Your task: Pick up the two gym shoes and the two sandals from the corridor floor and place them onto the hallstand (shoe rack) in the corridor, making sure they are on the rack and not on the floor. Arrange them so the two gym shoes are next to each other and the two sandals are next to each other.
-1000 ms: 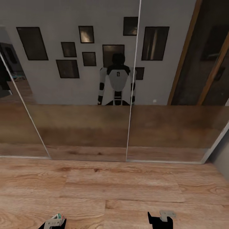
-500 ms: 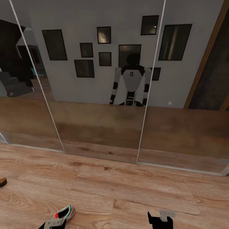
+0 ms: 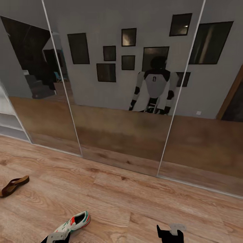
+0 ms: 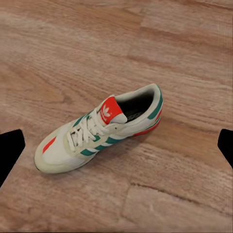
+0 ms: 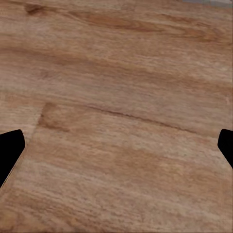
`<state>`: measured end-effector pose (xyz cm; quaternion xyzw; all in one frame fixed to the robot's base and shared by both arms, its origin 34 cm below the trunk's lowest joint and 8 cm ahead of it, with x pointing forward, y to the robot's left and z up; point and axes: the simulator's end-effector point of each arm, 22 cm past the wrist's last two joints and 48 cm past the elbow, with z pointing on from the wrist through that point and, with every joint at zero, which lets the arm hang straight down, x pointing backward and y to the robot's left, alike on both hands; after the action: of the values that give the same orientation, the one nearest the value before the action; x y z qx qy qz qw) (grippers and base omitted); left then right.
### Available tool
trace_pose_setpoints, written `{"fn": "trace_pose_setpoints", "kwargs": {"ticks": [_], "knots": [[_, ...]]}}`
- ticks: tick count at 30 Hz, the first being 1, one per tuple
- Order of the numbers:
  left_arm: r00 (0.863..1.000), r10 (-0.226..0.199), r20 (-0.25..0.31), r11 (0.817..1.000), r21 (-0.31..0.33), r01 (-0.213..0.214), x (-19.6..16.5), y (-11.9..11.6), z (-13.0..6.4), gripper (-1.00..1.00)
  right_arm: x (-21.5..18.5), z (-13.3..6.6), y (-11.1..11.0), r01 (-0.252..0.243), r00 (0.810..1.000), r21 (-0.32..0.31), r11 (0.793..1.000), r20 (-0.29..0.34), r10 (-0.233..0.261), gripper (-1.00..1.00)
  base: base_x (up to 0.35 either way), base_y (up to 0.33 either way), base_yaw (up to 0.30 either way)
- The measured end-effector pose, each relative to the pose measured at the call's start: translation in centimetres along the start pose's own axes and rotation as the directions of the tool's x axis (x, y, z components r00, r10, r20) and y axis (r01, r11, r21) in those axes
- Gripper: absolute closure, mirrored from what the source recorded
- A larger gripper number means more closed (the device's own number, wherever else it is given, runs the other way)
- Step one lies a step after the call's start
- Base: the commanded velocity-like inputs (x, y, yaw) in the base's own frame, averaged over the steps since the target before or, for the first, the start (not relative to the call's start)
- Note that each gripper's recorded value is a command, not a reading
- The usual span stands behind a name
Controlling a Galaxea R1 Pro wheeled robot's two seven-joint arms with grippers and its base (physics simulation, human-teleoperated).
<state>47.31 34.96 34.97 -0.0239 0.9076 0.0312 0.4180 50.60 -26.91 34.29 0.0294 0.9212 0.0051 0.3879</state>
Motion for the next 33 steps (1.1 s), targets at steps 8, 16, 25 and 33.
{"fn": "trace_pose_setpoints", "kwargs": {"ticks": [8,16,25,33], "knots": [[1.0,0.0,-0.001,1.0,0.0,0.0,0.02,0.01,0.0,-1.0,0.01,0.0,0.07,-0.001,1.0,0.0,1.0,0.0,0.001,-1.0,0.0,0.0,0.279],[1.0,0.0,-0.001,1.0,-0.002,0.0,0.02,0.03,0.0,-1.0,0.02,0.0,0.21,0.001,1.0,-0.002,1.0,0.0,-0.001,-1.0,0.0,0.0,0.279],[1.0,0.0,-0.002,1.0,-0.003,0.0,0.08,0.07,0.0,-1.0,0.09,0.01,0.34,0.001,1.0,-0.004,1.0,-0.002,-0.001,-1.0,0.0,0.0,0.279],[1.0,0.0,-0.007,1.0,-0.003,0.0,0.3,0.07,0.01,-1.0,0.33,0.04,0.34,0.001,1.0,-0.004,1.0,-0.007,-0.001,-1.0,0.0,0.0,0.275]]}}
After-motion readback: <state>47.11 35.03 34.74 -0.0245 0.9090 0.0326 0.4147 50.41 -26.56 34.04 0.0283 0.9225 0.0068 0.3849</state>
